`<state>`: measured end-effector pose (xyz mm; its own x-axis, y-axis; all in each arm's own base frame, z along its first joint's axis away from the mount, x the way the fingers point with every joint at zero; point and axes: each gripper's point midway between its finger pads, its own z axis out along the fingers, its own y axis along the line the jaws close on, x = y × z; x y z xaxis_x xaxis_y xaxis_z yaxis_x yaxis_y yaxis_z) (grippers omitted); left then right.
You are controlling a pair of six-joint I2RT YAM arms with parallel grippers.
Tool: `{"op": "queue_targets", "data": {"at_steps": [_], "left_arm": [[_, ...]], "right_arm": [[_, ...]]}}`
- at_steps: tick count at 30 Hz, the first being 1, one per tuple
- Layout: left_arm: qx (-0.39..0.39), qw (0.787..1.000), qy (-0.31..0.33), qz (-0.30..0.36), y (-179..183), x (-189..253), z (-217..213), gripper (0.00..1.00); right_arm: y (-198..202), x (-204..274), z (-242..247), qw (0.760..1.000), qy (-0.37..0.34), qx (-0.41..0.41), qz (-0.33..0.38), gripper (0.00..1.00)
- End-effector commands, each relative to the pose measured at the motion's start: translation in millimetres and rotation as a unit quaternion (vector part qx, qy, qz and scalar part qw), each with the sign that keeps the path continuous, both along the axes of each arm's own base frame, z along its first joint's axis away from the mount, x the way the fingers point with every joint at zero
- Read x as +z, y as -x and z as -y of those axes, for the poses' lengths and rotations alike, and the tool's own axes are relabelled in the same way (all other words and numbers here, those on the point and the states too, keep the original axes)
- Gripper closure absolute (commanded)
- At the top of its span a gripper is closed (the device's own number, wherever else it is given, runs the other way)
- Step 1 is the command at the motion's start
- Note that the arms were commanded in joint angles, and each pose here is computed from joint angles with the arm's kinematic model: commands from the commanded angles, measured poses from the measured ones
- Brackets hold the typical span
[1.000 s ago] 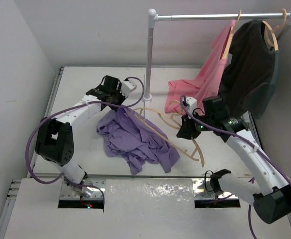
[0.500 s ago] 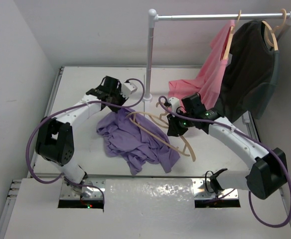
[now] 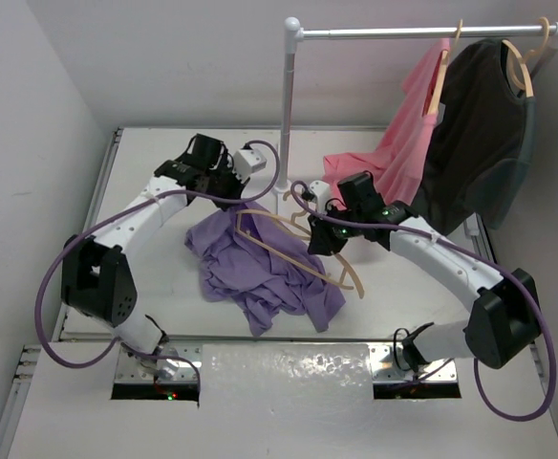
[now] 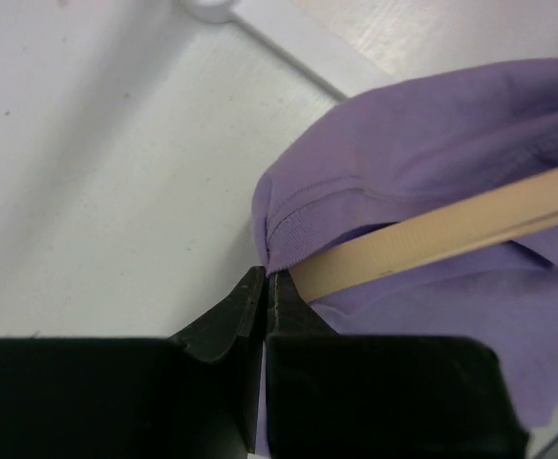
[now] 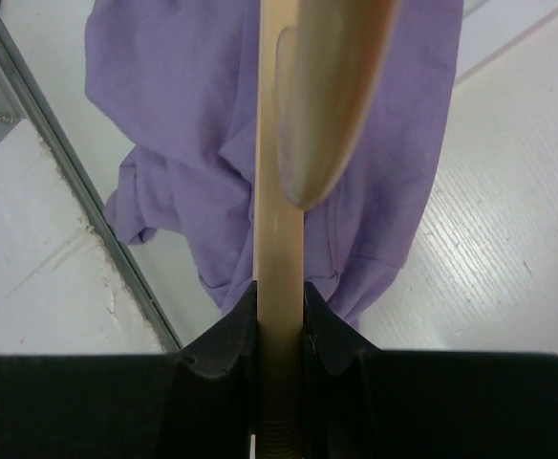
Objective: Place the t-shirt on the hanger
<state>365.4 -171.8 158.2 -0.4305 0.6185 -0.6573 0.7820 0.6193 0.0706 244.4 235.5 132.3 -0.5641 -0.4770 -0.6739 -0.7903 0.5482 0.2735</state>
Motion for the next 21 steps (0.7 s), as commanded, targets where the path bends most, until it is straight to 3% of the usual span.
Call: {"op": "queue_targets", "data": {"at_steps": [1, 5, 9, 12, 21], "left_arm": [[-0.075, 0.996, 0.042, 0.035, 19, 43, 17, 1.00], [-0.110, 0.991, 0.048, 0.052, 25, 61, 22, 1.00], [-0.228, 0.969, 0.091, 0.023, 68, 79, 40, 1.00], [-0.270, 0.957, 0.107, 0.016, 84, 89, 46, 1.00], [-0.353, 0.925, 0.139, 0.032, 111, 124, 76, 1.00]], "right_arm": [[-13, 37, -24, 0.996, -0.042, 0.045, 0.067, 1.00], [-10, 42, -30, 0.994, -0.042, 0.060, 0.087, 1.00], [-12, 52, -33, 0.988, -0.030, 0.068, 0.138, 1.00], [-10, 58, -37, 0.982, -0.018, 0.084, 0.169, 1.00], [-1, 64, -41, 0.965, -0.030, 0.117, 0.231, 1.00]]}}
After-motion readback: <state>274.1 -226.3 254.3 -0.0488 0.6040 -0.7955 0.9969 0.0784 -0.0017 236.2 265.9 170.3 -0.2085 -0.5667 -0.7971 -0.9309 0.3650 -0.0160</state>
